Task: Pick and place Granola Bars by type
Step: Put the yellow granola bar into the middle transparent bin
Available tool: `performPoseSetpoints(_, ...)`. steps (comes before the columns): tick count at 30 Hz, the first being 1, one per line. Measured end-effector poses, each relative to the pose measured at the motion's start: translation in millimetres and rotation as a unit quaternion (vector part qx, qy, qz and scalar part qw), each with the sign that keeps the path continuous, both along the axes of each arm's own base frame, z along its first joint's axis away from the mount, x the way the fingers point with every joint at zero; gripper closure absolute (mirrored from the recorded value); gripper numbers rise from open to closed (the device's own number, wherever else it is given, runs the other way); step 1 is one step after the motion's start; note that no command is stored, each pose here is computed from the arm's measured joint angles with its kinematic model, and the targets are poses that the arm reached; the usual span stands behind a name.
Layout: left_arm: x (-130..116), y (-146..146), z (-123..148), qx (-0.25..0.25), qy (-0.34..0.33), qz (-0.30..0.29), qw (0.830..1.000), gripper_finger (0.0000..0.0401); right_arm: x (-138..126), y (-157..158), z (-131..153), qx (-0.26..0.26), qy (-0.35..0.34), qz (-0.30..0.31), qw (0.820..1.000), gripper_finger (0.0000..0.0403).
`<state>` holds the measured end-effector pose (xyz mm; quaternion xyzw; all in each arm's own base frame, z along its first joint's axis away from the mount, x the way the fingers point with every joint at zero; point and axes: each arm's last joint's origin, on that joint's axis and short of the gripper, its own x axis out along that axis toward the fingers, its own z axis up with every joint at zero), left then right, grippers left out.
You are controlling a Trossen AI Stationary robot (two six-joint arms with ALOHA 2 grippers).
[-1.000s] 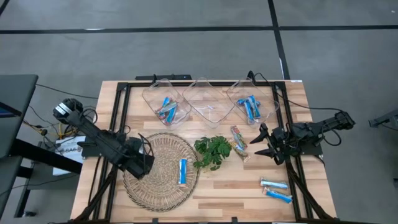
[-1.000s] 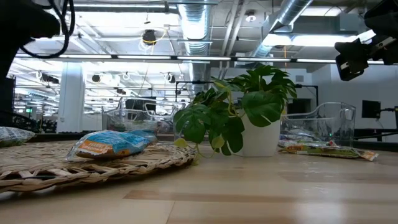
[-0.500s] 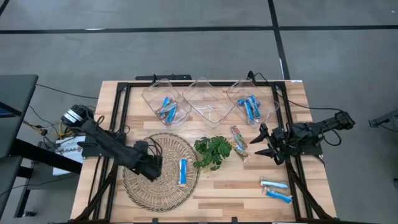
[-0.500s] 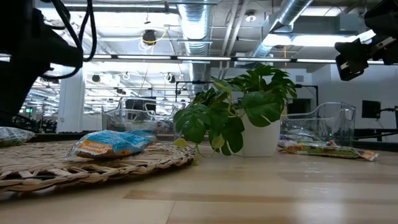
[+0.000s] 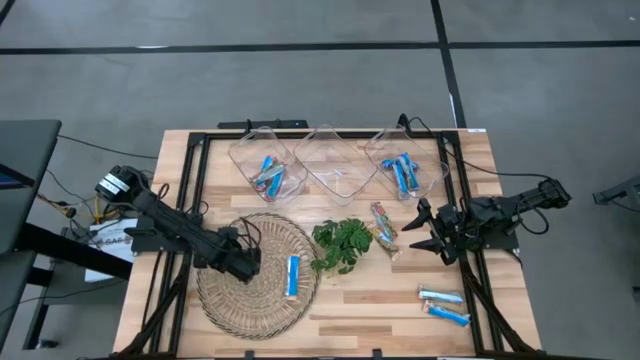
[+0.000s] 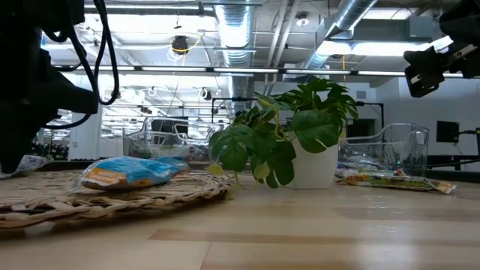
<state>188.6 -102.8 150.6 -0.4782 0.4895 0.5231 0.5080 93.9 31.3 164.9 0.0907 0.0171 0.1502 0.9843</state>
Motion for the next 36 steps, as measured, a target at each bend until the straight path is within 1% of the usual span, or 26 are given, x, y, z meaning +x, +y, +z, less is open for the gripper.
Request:
performPoseSetpoints(8, -1, 3, 0, 0.007, 0.0, -0.005, 1.0, 0.0269, 0, 0, 0, 0.0, 0.0, 0.0, 1.0, 0.0171)
performPoseSetpoints(10, -1, 3, 0, 0.008, 0.0, -0.01, 1.0, 0.0283, 0, 0, 0, 0.0, 0.0, 0.0, 1.0, 0.0171)
performPoseSetpoints(15, 0, 3, 0, 0.011, -0.005, -0.019, 1.0, 0.0335, 0, 0, 0, 0.0, 0.0, 0.0, 1.0, 0.0171)
performPoseSetpoints(18, 1, 3, 0, 0.014, -0.01, -0.026, 1.0, 0.0355, 0, 0, 0, 0.0, 0.0, 0.0, 1.0, 0.0171)
performPoseSetpoints(22, 3, 3, 4, 0.025, -0.027, -0.034, 0.999, 0.0364, 0, 0, 0, 0.0, 0.0, 0.0, 1.0, 0.0171)
performPoseSetpoints(26, 10, 0, 16, 0.05, -0.078, -0.059, 0.994, 0.0365, 0, 0, 0, 0.0, 0.0, 0.0, 1.0, 0.0171)
performPoseSetpoints(29, 15, -2, 25, 0.069, -0.119, -0.088, 0.987, 0.0366, 0, 0, 0, 0.0, 0.0, 0.0, 1.0, 0.0171)
performPoseSetpoints(31, 19, -4, 32, 0.078, -0.157, -0.108, 0.979, 0.0366, 0, 0, 0, 0.0, 0.0, 0.0, 1.0, 0.0171)
performPoseSetpoints(34, 26, -6, 41, 0.106, -0.221, -0.148, 0.958, 0.0366, 0, 0, 0, 0.0, 0.0, 0.0, 1.0, 0.0171)
performPoseSetpoints(36, 31, -7, 48, 0.136, -0.265, -0.177, 0.938, 0.0366, 0, 0, 0, 0.0, 0.0, 0.0, 1.0, 0.0171)
